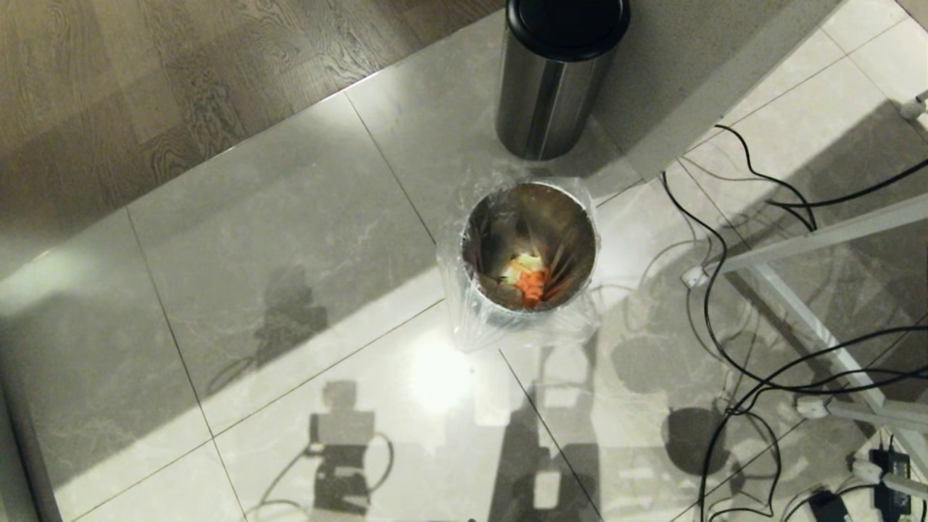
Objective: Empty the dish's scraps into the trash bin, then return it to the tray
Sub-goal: Move the bowl over the trash can
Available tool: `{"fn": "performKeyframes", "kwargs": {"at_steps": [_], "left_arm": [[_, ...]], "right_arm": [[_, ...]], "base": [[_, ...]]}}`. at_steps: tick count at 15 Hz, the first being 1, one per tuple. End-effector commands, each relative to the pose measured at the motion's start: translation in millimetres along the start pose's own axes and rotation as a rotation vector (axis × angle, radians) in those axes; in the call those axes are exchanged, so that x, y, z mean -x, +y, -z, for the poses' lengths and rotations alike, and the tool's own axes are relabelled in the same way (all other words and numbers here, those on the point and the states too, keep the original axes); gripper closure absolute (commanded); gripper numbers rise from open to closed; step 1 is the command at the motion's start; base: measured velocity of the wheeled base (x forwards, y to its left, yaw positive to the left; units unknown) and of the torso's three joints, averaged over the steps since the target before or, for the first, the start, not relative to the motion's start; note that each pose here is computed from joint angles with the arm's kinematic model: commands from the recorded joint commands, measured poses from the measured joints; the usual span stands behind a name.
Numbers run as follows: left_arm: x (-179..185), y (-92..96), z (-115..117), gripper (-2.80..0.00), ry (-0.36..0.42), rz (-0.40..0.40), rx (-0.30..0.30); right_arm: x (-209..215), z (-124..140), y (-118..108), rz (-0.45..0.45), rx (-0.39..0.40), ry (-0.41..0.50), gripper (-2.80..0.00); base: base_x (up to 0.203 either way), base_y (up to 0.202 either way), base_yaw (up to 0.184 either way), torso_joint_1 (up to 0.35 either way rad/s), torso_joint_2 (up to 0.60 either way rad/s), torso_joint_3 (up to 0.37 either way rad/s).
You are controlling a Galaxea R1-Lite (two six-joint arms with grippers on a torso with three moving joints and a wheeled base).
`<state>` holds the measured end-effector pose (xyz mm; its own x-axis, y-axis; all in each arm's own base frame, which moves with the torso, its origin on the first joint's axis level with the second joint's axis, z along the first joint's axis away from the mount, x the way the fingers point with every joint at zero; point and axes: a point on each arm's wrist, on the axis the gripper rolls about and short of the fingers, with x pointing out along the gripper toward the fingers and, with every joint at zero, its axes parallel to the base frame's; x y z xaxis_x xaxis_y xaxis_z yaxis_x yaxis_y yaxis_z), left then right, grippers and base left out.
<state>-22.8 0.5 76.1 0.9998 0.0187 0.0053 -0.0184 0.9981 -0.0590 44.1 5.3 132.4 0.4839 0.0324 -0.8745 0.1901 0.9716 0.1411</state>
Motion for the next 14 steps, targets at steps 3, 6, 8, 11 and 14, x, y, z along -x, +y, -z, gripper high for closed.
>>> {"fn": "performKeyframes", "kwargs": {"at_steps": [3,6,8,11,14], "left_arm": [[-0.1,0.0,-0.1,0.0,0.001,-0.003,0.001],[0.0,0.0,0.0,0.0,0.0,-0.002,0.001],[0.0,0.0,0.0,0.0,0.0,-0.001,0.001],[-0.1,0.0,-0.1,0.0,0.001,-0.003,0.001],[-0.1,0.0,-0.1,0.0,0.001,-0.001,0.001]], "right_arm": [[-0.9,1.6,-0.1,-0.008,0.003,0.007,0.0],[4.1,-5.2,2.6,-0.021,0.008,-0.018,0.0],[6.5,-15.4,6.8,-0.027,0.038,-0.024,0.0],[6.9,-34.5,14.2,-0.04,0.052,-0.074,0.0],[10.5,-68.7,27.3,-0.047,0.051,-0.108,0.0]], "base": [[0.0,0.0,0.0,0.0,0.0,0.0],[0.0,0.0,0.0,0.0,0.0,0.0],[0.0,0.0,0.0,0.0,0.0,0.0],[0.0,0.0,0.0,0.0,0.0,0.0],[0.0,0.0,0.0,0.0,0.0,0.0]]}}
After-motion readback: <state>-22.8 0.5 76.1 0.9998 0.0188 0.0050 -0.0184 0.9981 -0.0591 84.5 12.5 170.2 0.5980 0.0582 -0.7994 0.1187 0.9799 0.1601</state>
